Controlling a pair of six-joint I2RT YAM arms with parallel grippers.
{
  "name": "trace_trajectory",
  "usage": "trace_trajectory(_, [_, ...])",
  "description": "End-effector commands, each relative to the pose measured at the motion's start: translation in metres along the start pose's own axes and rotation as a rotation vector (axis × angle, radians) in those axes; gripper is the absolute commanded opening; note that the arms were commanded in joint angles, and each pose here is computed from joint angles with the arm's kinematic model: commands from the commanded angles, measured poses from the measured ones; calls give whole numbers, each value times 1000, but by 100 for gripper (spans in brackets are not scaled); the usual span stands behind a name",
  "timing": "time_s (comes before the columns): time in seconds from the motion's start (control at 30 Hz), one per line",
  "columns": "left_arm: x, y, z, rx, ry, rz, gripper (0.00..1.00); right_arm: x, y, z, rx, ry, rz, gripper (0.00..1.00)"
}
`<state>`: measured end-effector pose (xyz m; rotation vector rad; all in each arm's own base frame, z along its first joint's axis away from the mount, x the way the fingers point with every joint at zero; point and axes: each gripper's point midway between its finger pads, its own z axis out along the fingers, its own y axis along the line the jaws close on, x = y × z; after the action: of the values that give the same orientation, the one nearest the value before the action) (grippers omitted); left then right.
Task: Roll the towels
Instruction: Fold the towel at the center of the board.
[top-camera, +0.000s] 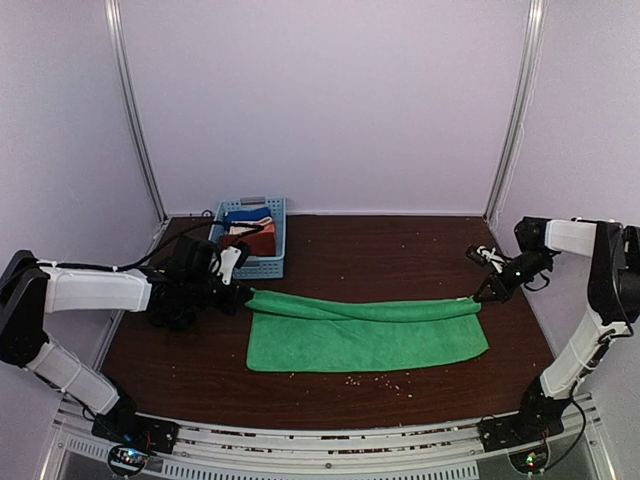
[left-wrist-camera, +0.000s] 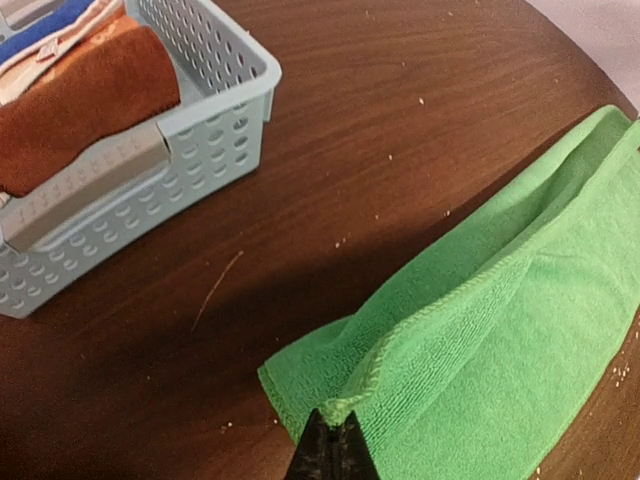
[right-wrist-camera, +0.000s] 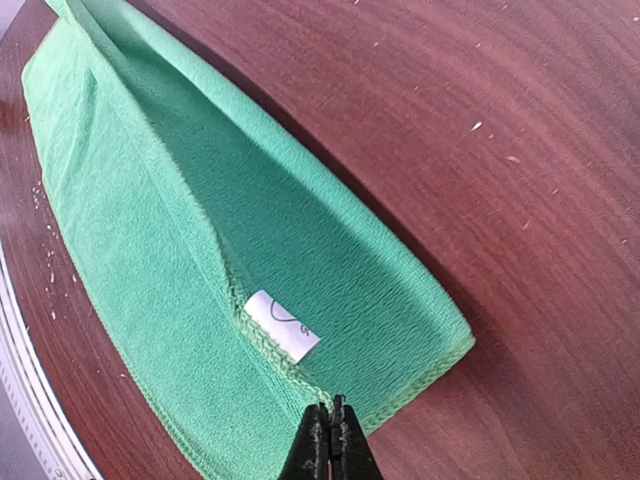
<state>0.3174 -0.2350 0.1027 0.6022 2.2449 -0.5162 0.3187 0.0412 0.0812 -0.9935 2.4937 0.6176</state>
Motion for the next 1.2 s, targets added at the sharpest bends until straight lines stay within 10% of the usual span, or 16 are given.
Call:
trace_trajectory(0.0, [15, -6, -5, 32, 27, -18, 0, 6, 4, -2, -7, 11, -26, 0])
trace_trajectory(1.17, [57, -26, 2, 77, 158, -14, 0, 69, 39, -8, -138, 73, -109, 0])
